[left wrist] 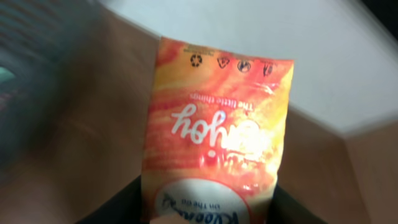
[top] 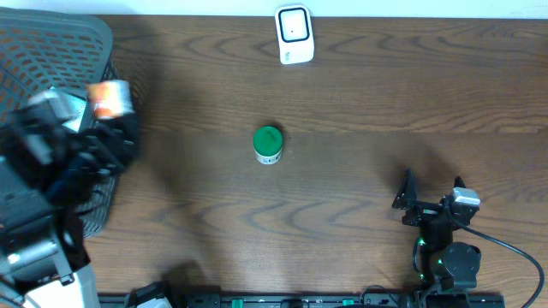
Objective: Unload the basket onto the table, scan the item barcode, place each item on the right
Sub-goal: 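Carry the orange packet past the scanner and place it left of the jar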
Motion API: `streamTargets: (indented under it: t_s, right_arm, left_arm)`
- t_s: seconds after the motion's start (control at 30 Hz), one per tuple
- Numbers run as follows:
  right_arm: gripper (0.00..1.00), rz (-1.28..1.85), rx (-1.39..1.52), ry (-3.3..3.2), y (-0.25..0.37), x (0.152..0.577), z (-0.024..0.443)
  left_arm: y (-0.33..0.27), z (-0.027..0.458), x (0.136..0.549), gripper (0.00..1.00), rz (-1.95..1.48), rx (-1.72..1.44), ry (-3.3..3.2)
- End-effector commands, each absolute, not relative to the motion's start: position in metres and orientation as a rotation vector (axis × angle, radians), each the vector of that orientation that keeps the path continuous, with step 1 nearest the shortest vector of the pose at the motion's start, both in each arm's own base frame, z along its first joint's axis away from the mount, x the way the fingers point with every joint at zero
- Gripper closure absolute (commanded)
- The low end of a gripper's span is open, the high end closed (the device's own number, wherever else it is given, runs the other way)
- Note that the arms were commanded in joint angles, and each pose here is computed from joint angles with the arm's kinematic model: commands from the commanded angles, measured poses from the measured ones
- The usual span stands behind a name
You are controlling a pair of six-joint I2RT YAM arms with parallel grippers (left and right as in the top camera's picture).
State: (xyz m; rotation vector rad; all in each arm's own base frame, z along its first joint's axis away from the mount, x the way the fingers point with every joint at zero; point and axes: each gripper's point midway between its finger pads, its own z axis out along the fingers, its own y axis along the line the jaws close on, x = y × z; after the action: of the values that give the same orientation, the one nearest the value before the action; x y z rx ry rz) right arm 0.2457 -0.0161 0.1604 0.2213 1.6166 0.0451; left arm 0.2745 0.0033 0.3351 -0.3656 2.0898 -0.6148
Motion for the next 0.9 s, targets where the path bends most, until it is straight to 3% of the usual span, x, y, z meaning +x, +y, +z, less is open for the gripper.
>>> streamTargets:
  t_s: [0.0, 0.53, 0.73, 0.87]
  right_arm:
    - [0.01, 0.022, 0.227, 1.616, -0.020, 0.245, 0.160]
    - [0.01, 0.022, 0.227, 1.616, -0.020, 0.245, 0.160]
    - [0.01, 0.022, 0.227, 1.616, -0.020, 0.245, 0.160]
    - [0.01, 0.022, 0.227, 1.616, -0.020, 0.245, 0.160]
  left_arm:
    - [-0.022, 0.313, 0.276, 0.50, -0.603, -0.349, 2.216]
    - [-0.086, 0.129, 0.332, 0.51, -0.102, -0.611, 2.691]
    - [-0.095, 0.048, 0.323, 0.51, 0.045, -1.105, 2.745]
    - [-0.102, 0.026, 0.316, 0.51, 0.073, -1.448, 2.642]
